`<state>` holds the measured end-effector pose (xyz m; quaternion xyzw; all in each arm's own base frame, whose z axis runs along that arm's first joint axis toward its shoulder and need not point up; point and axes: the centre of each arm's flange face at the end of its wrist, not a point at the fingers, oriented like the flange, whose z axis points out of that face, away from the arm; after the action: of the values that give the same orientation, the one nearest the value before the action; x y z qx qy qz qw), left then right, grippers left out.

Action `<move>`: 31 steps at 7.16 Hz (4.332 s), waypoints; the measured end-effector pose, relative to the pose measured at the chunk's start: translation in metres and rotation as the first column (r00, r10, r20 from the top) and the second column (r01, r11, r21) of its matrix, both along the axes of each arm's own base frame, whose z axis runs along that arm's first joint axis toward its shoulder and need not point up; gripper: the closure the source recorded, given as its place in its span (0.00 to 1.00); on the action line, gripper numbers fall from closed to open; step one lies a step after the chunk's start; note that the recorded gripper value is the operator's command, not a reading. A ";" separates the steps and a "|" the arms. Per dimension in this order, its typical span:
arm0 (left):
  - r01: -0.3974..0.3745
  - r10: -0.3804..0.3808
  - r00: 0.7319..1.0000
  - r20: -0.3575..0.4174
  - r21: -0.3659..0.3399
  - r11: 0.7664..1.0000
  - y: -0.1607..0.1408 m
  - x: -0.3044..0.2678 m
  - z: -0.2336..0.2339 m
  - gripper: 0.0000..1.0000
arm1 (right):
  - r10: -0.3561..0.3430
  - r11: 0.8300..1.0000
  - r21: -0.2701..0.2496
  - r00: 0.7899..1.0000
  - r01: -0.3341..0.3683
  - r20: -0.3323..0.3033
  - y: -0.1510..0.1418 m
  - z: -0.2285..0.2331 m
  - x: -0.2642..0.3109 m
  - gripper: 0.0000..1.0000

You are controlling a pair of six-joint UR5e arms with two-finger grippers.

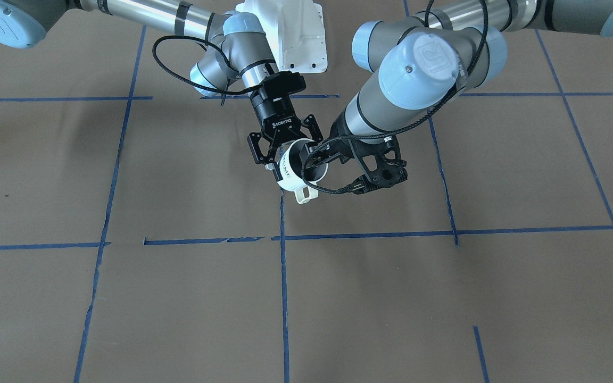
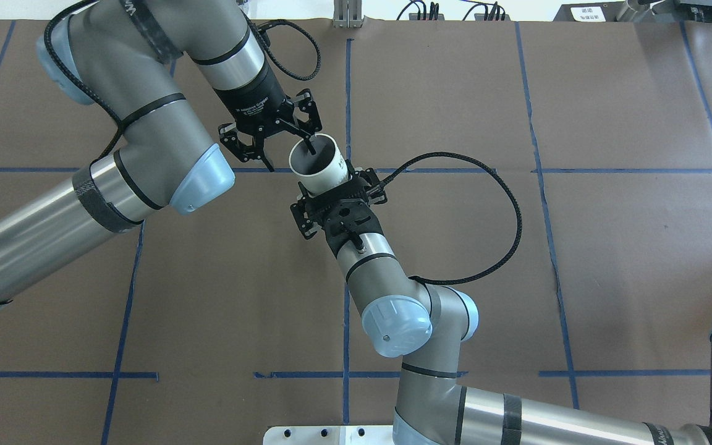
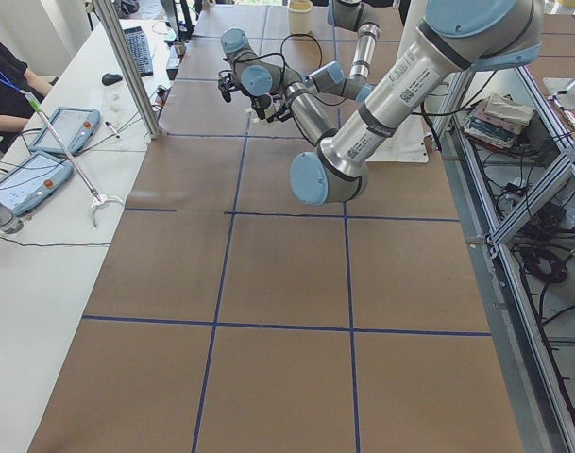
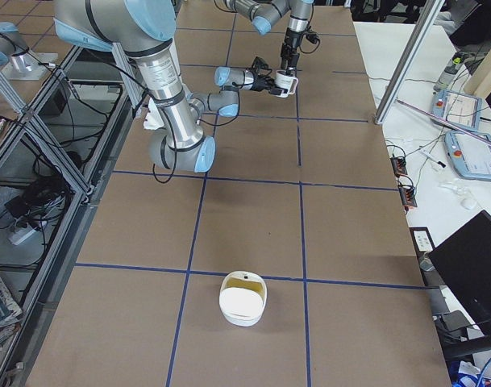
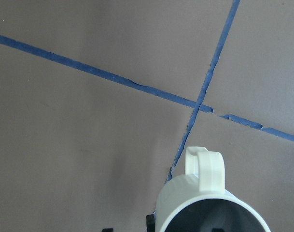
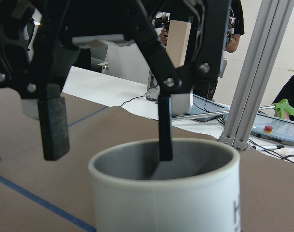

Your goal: Left arm hands cup to right arm to dump lemon

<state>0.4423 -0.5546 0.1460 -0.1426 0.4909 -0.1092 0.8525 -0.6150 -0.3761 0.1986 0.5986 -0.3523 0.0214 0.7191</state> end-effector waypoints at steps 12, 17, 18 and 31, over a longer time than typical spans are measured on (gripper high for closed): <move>0.008 -0.008 1.000 0.004 -0.043 0.999 0.009 0.012 0.003 1.00 | -0.001 1.000 0.000 1.000 0.001 -0.014 0.001 0.008 0.000 0.01; 0.060 -0.059 0.998 0.019 -0.054 0.997 -0.030 -0.002 0.014 1.00 | -0.006 1.000 0.001 1.000 0.006 -0.021 0.005 0.010 -0.002 0.01; 0.092 -0.092 0.996 0.020 -0.048 0.995 -0.055 -0.017 0.020 1.00 | -0.009 1.000 0.004 1.000 0.009 -0.018 0.007 0.007 -0.002 0.01; -0.097 -0.024 0.960 0.279 0.414 0.905 0.069 -0.308 0.357 1.00 | -0.433 0.746 -0.581 0.900 0.324 -0.054 -0.267 0.157 0.335 0.00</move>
<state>0.1346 -0.4852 0.5026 0.0532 0.3755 -0.0029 0.9253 -0.2798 -0.6435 0.3556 0.2767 -0.3764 -0.0791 0.8807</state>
